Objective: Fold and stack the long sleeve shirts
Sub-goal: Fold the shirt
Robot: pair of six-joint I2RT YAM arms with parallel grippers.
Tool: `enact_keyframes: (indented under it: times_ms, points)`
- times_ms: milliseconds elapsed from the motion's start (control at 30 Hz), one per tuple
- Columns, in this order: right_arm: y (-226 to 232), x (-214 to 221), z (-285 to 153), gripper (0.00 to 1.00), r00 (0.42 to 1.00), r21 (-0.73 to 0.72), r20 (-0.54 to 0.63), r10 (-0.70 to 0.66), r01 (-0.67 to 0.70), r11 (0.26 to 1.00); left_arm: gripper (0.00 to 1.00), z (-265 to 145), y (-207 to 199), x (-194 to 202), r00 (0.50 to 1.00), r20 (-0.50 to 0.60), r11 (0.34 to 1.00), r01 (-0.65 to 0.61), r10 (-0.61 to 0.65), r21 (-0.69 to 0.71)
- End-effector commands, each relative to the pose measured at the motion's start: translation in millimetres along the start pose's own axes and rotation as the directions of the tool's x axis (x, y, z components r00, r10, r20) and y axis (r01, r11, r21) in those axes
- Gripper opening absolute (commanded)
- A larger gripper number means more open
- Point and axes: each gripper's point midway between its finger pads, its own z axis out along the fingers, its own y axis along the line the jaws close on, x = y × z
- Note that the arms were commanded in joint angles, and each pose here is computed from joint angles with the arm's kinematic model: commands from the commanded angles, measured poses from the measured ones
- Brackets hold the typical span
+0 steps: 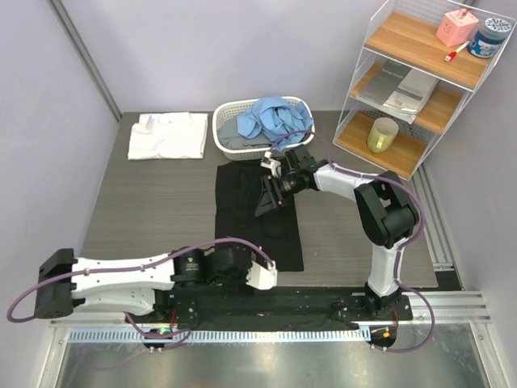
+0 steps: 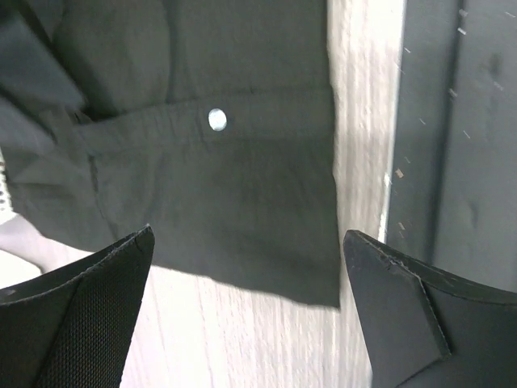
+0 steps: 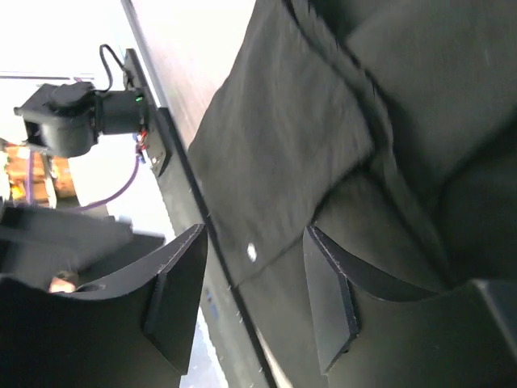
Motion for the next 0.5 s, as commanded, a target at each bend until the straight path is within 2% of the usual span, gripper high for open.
enact_keyframes:
  times_ms: [0, 100, 233, 467]
  points:
    - [0, -28, 20, 0.55, 0.994, 0.018, 0.038, -0.1, 0.099, 0.995, 1.0, 23, 14, -22, 0.999, -0.012, 0.991, -0.045, 0.044, -0.127]
    - [-20, -22, 30, 0.54, 0.994, 0.043, 0.015, -0.104, 0.103, 0.994, 1.0, 33, 1, -27, 0.995, -0.022, 0.986, -0.098, 0.095, -0.134]
    - [-52, -1, 46, 0.53, 0.998, 0.068, -0.041, -0.057, 0.06, 0.996, 1.0, 38, -20, -36, 0.993, 0.029, 0.988, -0.115, 0.119, -0.102]
    - [-65, 12, 54, 0.51, 0.998, 0.06, -0.064, -0.028, 0.031, 0.998, 0.99, 58, -29, -26, 0.99, -0.034, 0.979, -0.14, 0.136, -0.151]
